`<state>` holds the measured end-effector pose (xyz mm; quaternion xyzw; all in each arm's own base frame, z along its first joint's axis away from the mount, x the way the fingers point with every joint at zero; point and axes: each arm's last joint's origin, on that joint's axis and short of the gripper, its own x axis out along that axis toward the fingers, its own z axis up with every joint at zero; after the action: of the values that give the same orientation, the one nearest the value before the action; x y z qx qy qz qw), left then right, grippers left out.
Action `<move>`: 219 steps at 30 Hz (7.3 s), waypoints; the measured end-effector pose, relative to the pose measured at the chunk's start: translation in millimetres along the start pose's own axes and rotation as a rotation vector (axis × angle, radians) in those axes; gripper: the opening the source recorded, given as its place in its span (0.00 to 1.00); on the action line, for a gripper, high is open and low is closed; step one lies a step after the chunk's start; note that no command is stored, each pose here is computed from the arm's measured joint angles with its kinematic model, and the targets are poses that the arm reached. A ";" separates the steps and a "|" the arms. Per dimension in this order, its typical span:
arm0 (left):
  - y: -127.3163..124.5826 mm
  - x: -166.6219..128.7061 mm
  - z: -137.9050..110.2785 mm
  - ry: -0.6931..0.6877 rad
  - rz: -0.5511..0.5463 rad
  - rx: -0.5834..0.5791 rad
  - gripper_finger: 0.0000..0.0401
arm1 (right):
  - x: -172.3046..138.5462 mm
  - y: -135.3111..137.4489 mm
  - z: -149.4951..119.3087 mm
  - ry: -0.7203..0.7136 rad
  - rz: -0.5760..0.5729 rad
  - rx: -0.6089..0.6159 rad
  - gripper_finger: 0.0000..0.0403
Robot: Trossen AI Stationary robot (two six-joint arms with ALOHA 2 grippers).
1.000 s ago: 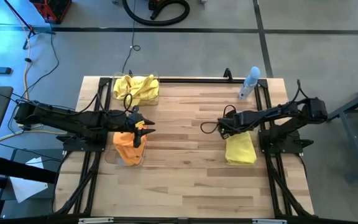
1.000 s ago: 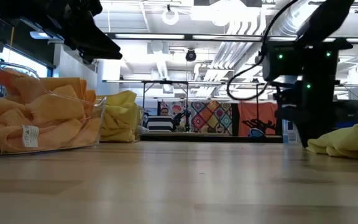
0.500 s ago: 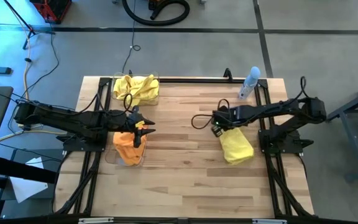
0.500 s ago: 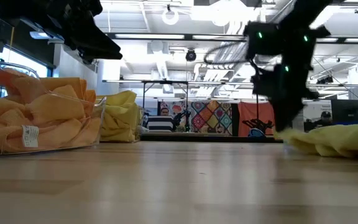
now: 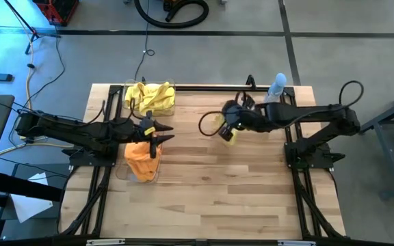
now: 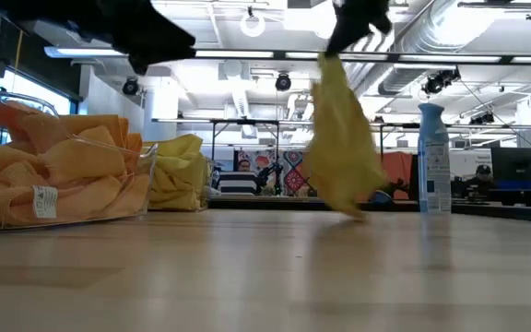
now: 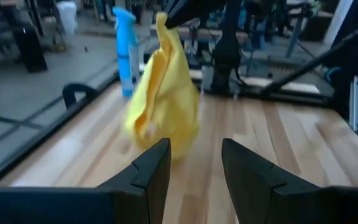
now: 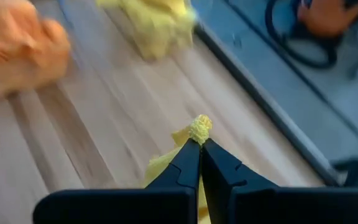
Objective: Sort microfiber towel by color & place in baskets
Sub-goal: Put the yellow microfiber towel into the top transparent bin, then return to Home Position
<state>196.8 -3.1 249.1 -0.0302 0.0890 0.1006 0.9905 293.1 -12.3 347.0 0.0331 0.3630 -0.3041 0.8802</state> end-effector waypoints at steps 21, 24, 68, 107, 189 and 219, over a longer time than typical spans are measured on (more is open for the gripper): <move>-11.4 89.2 27.3 -0.324 0.100 -0.003 0.64 | 3.5 31.9 32.4 -0.194 0.276 -0.166 0.00; -15.1 114.7 33.6 -0.203 0.034 0.013 0.64 | 5.0 34.1 35.0 -0.219 0.294 -0.179 0.00; 107.1 -27.7 122.4 0.190 0.600 0.199 0.00 | 86.9 72.7 -65.6 0.145 -0.059 -0.096 0.37; 235.7 39.2 -41.9 0.961 0.731 -0.528 0.41 | 109.5 60.3 -134.7 0.030 0.196 0.128 0.37; 224.8 16.4 12.5 0.525 0.882 -0.820 0.47 | 109.5 60.3 -134.7 0.031 0.197 0.128 0.37; 204.0 -7.4 37.4 0.529 0.755 -0.685 0.47 | 109.5 60.3 -134.8 0.031 0.197 0.127 0.37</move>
<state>154.3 197.9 278.6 -0.3397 0.3005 0.4593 0.7638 303.8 18.3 166.1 0.1291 0.3516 -0.2381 0.8961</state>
